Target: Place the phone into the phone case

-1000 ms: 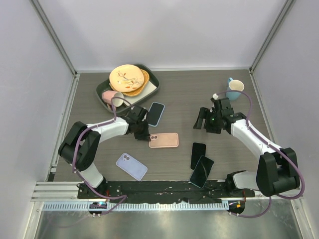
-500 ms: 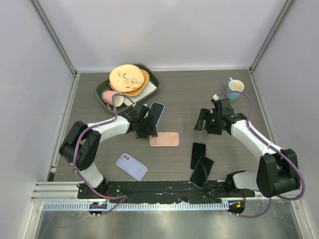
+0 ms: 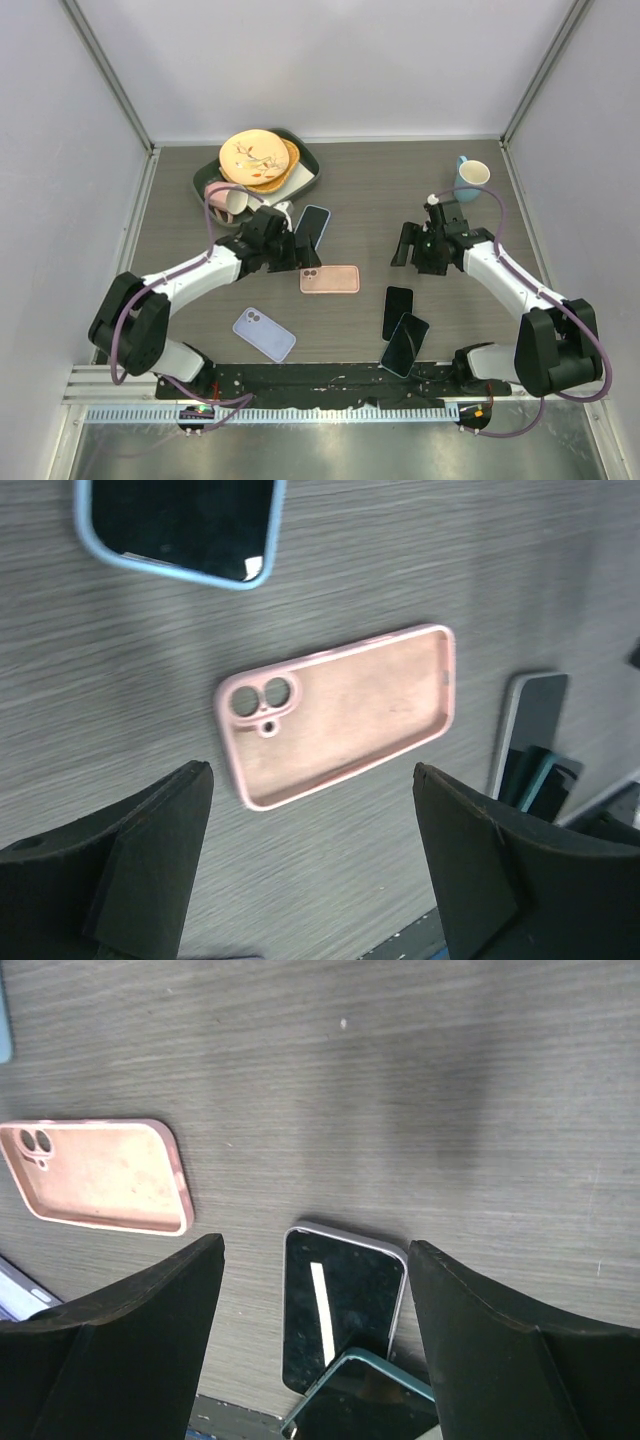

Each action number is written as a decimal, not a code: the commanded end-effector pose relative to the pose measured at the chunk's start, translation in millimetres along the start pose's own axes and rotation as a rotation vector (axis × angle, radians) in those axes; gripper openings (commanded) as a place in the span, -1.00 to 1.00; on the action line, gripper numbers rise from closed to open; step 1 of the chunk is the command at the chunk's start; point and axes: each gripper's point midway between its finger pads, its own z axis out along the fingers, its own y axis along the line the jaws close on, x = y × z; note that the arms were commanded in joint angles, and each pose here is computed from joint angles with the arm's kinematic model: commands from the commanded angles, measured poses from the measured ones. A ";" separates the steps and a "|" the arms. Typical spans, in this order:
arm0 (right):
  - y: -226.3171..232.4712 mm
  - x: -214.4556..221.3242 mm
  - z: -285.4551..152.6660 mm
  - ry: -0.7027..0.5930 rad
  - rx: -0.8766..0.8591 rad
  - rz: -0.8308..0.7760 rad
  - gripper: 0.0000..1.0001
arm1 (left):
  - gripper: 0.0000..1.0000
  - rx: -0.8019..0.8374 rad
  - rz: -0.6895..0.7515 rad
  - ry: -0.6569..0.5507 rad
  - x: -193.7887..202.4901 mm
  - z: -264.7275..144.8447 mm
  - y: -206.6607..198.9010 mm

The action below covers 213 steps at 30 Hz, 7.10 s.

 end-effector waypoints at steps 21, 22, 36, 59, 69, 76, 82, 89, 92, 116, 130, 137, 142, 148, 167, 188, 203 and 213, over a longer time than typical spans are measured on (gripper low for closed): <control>-55.4 112.4 -35.2 0.154 0.225 0.334 0.59 | 0.57 0.533 0.165 0.261 79.6 33.0 -151.7; -57.8 121.8 -34.2 0.180 0.229 0.336 0.59 | 0.56 0.544 0.165 0.262 80.3 33.7 -155.2; -36.4 152.6 -17.9 0.262 0.051 0.402 0.57 | 0.37 0.594 0.150 0.339 97.8 42.7 -170.0; 41.4 102.3 50.6 0.282 -0.193 0.155 -0.49 | 0.26 0.465 0.110 0.126 72.1 10.8 -129.5; 65.1 69.2 77.2 0.256 -0.233 -0.074 -0.48 | 0.27 0.360 0.127 0.090 72.6 3.5 -99.4; 69.8 40.1 61.8 0.195 -0.194 -0.159 -0.04 | 0.33 0.326 0.186 0.067 51.4 -2.8 -91.2; 61.4 48.2 36.6 0.165 -0.173 -0.120 0.32 | 0.32 0.398 0.150 0.030 19.0 -8.5 -85.9; 56.2 100.0 1.5 0.252 -0.275 -0.046 0.39 | 0.32 0.493 0.265 0.114 2.2 2.9 -102.9; 54.4 128.9 -8.2 0.299 -0.332 -0.002 0.41 | 0.31 0.510 0.286 0.181 2.0 17.4 -108.5; 83.4 158.7 34.0 0.339 -0.384 0.041 0.39 | 0.21 0.469 0.261 0.382 40.1 65.2 -84.0; 56.4 103.2 33.7 0.189 -0.276 -0.005 0.40 | -0.22 0.564 0.195 0.357 63.9 46.2 -96.5; 49.5 97.5 31.7 0.181 -0.285 0.002 0.40 | -0.35 0.608 0.159 0.309 68.3 37.2 -105.2; 44.2 95.7 30.6 0.167 -0.270 0.014 0.40 | 0.01 0.503 0.205 0.307 67.3 37.2 -89.6; 34.3 90.4 31.8 0.152 -0.240 0.028 0.39 | 0.20 0.356 0.329 0.371 70.7 16.3 -64.3; 19.1 77.7 39.0 0.133 -0.187 0.063 0.37 | 0.15 0.489 0.142 0.258 -5.3 40.5 -70.1; 53.2 72.9 50.2 0.185 -0.368 0.146 0.27 | -0.14 0.503 0.089 0.318 13.1 63.4 -69.5; 68.3 51.6 43.0 0.116 -0.426 0.136 0.27 | -0.63 0.605 0.136 0.361 26.1 53.1 -106.9; 77.2 33.5 28.9 0.063 -0.439 0.103 0.27 | -1.00 0.631 0.180 0.373 39.2 48.0 -130.3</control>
